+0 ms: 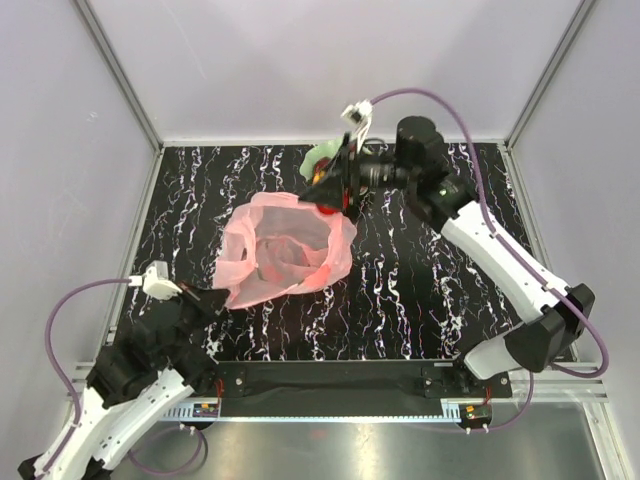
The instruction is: Untie the knot of the plastic bag and take out the fruit
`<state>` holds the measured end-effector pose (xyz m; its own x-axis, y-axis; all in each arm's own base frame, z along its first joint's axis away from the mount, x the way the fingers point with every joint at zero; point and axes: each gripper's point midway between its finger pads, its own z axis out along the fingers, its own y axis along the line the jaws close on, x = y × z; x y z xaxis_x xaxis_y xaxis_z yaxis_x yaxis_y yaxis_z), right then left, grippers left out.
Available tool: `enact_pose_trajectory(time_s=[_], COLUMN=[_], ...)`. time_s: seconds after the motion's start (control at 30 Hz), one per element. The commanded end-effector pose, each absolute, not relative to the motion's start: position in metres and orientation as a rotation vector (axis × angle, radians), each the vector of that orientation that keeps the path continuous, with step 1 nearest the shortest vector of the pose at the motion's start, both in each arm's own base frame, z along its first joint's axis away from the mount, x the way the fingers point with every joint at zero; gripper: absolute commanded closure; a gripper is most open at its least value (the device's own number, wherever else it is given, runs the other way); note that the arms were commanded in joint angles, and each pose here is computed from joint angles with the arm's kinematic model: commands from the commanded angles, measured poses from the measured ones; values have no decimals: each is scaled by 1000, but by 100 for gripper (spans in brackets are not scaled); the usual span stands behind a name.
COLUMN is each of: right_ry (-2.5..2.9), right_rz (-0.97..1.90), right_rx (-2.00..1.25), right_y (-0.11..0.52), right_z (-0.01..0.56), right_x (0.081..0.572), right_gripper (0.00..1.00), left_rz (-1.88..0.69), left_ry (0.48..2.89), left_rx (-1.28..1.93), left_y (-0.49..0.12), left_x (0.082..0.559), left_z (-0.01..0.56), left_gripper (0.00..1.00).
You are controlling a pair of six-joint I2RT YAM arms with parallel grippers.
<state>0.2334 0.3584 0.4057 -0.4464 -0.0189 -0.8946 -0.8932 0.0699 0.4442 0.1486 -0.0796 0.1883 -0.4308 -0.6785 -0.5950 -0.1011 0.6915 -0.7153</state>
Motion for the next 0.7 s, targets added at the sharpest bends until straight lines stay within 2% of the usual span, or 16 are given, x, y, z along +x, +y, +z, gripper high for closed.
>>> enact_pose_trajectory(time_s=[0.0,0.03,0.1,0.13,0.17,0.2,0.23,0.27,0.33,0.37,0.5,0.53,0.6,0.63,0.67], right_ry=[1638,1646,1672,1780,1767,1797,1889,1879,1955,1945,1983,2014,1995,2040,2007], right_rz=[1201,1070,926,850,776,715,656,615,545,495,450,422,407,378,394], right_rx=[-496,-369,-303,-279,-242,-237,-220,-198,-169,-123,-16,-1,13,7,-2], right_y=[326,309,299,301,294,293,293,290,288,282,272,271,268,269,273], right_z=[424,424,417,381,391,379,341,344,303,303,265,241,242,215,227], right_x=[336,371,402,424,441,454,474,487,511,524,560,570,587,595,603], right_gripper=[100,100,100,100,100,100,100,100,100,100,100,100,100,99,96], left_rz=[-671,-600,-542,-525,-502,-498,-500,-471,-476,-475,-480,-480,-482,-484,-490], left_ry=[1969,1939,1882,1847,1762,1715,1666,1601,1528,1483,1470,1473,1486,1488,1495], left_rx=[-645,-715,-788,-853,-902,-937,-982,-1014,-1064,-1081,-1044,-1040,-1032,-1028,-1024], left_y=[-66,-47,-26,-13,3,12,22,35,48,55,53,52,49,48,46], left_x=[142,140,137,132,132,130,127,127,123,122,125,126,126,127,127], left_z=[194,199,206,209,224,231,236,243,254,259,266,266,264,264,262], left_gripper=[100,100,100,100,100,100,100,100,100,100,100,100,100,100,100])
